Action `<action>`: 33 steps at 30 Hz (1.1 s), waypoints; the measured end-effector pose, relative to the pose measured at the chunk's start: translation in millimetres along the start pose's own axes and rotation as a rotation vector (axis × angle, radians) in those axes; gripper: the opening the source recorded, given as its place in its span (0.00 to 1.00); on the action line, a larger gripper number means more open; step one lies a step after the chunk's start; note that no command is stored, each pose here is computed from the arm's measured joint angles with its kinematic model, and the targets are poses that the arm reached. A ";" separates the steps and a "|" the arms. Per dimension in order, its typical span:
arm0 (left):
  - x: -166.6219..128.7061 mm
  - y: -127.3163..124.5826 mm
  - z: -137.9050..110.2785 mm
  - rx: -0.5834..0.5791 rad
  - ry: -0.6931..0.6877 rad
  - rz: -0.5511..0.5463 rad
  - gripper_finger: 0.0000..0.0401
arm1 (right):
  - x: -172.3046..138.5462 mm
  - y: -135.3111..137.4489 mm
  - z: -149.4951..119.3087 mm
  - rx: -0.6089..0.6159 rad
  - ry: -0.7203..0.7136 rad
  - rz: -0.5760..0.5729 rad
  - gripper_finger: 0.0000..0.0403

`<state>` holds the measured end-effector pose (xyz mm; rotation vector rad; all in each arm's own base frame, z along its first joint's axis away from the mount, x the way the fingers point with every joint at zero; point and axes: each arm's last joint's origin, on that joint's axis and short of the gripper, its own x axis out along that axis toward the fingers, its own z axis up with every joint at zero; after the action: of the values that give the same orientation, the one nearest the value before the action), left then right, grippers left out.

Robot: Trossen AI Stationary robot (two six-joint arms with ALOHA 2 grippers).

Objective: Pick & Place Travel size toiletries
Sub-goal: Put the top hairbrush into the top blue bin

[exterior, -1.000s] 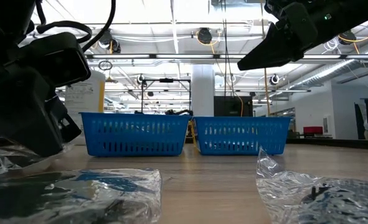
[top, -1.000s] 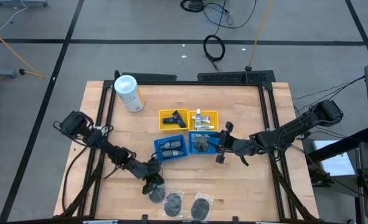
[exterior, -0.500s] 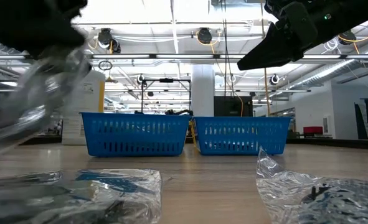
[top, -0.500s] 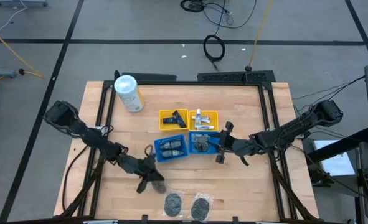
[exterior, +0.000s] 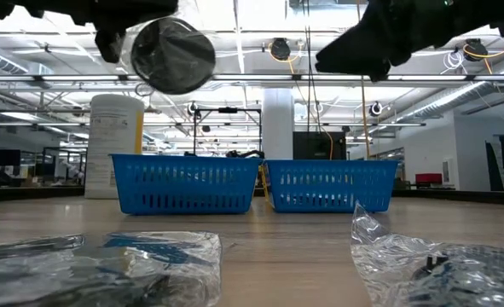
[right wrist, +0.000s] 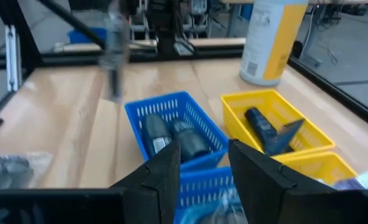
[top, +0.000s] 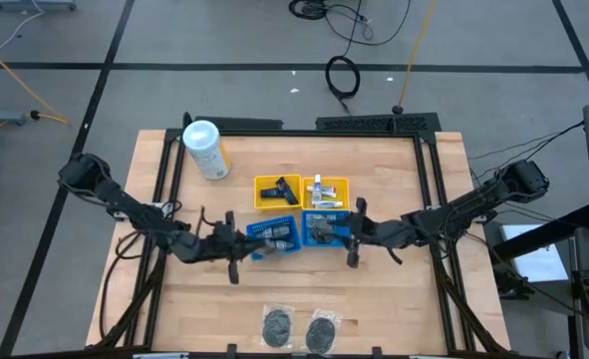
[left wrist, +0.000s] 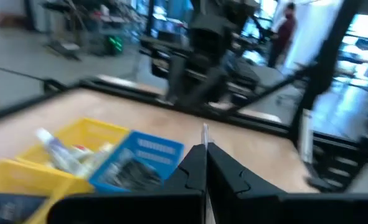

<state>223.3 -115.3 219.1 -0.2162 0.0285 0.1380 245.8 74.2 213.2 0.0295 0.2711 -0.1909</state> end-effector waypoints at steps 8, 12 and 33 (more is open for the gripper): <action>9.1 12.5 12.2 0.007 -0.097 0.076 0.00 | -0.2 0.8 5.6 0.011 -0.053 0.008 0.32; 14.1 19.2 15.4 0.003 -0.106 0.106 0.00 | -0.2 1.0 7.3 0.018 -0.068 0.011 0.32; 88.6 9.2 28.7 0.163 -0.094 0.062 0.00 | 0.4 1.7 10.4 0.026 -0.087 0.086 0.32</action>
<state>310.2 -88.4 241.4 -0.0464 -0.0467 0.2068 249.3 75.2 223.2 0.0589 0.1799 -0.1098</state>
